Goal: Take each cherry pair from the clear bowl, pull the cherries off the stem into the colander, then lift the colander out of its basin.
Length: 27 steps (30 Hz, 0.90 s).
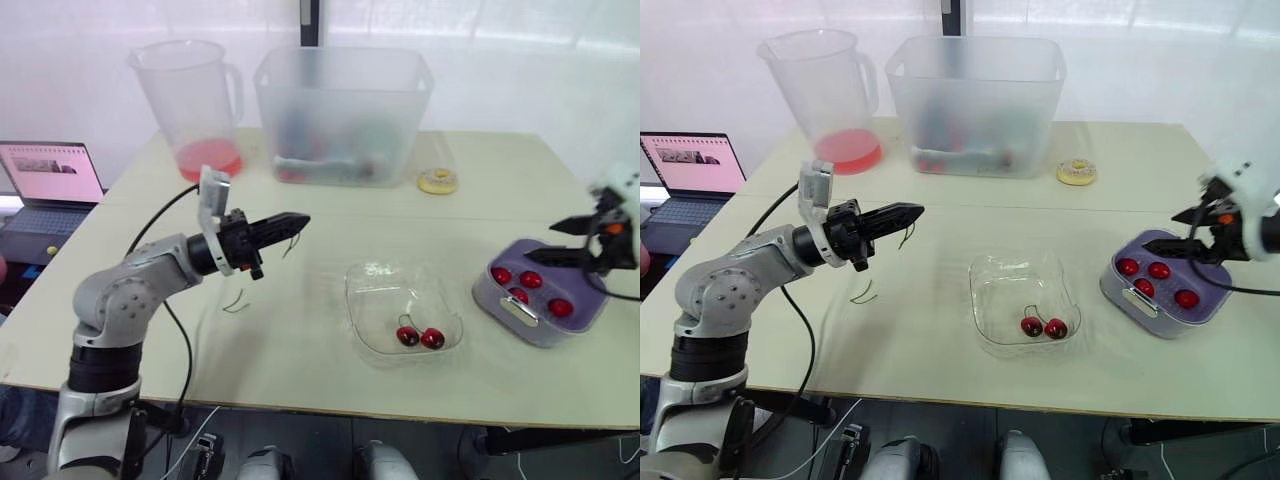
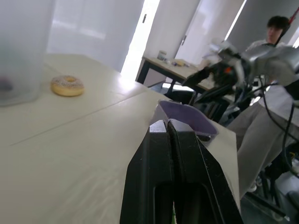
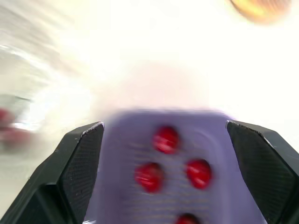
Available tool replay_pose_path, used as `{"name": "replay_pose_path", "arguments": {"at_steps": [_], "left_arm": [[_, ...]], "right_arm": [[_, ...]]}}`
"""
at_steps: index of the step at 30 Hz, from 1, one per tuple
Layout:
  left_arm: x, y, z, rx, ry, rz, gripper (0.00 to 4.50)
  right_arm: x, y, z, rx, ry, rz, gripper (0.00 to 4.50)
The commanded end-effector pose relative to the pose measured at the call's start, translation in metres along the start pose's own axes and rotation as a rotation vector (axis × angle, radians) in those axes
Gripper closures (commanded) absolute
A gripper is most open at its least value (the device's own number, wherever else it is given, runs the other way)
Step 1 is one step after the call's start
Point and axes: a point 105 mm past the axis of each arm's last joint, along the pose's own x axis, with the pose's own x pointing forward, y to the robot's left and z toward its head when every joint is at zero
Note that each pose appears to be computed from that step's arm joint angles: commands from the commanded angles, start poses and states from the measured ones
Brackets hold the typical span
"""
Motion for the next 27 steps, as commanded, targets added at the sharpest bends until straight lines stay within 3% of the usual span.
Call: {"name": "replay_pose_path", "arguments": {"at_steps": [1,4,9,14,18,19,20,23,27], "left_arm": [[-0.018,-0.003,-0.001,0.007,0.028,0.014,4.5],[-0.031,0.001,-0.007,-0.007,0.056,0.048,4.5],[-0.065,0.015,-0.03,-0.064,0.143,0.149,4.5],[-0.101,0.042,-0.067,-0.193,0.235,0.337,4.5],[-0.114,0.062,-0.078,-0.293,0.19,0.458,4.5],[-0.116,0.066,-0.081,-0.298,0.197,0.48,3.9],[-0.119,0.068,-0.085,-0.305,0.208,0.498,3.65],[-0.13,0.08,-0.093,-0.277,0.233,0.57,2.02],[-0.149,0.097,-0.076,-0.236,0.169,0.655,0.08]], "right_arm": [[-0.019,0.055,0.056,-0.089,-0.221,0.279,0.05],[-0.016,0.087,0.076,-0.139,-0.32,0.443,0.05],[0.015,0.128,0.092,-0.194,-0.349,0.606,0.05],[0.037,0.143,0.089,-0.202,-0.324,0.652,0.05],[0.049,0.146,0.084,-0.179,-0.314,0.65,0.05],[0.05,0.147,0.083,-0.178,-0.312,0.649,0.0],[0.052,0.147,0.082,-0.176,-0.31,0.646,0.0],[0.054,0.146,0.08,-0.168,-0.308,0.624,0.0],[0.052,0.143,0.077,-0.152,-0.301,0.613,0.0]]}}
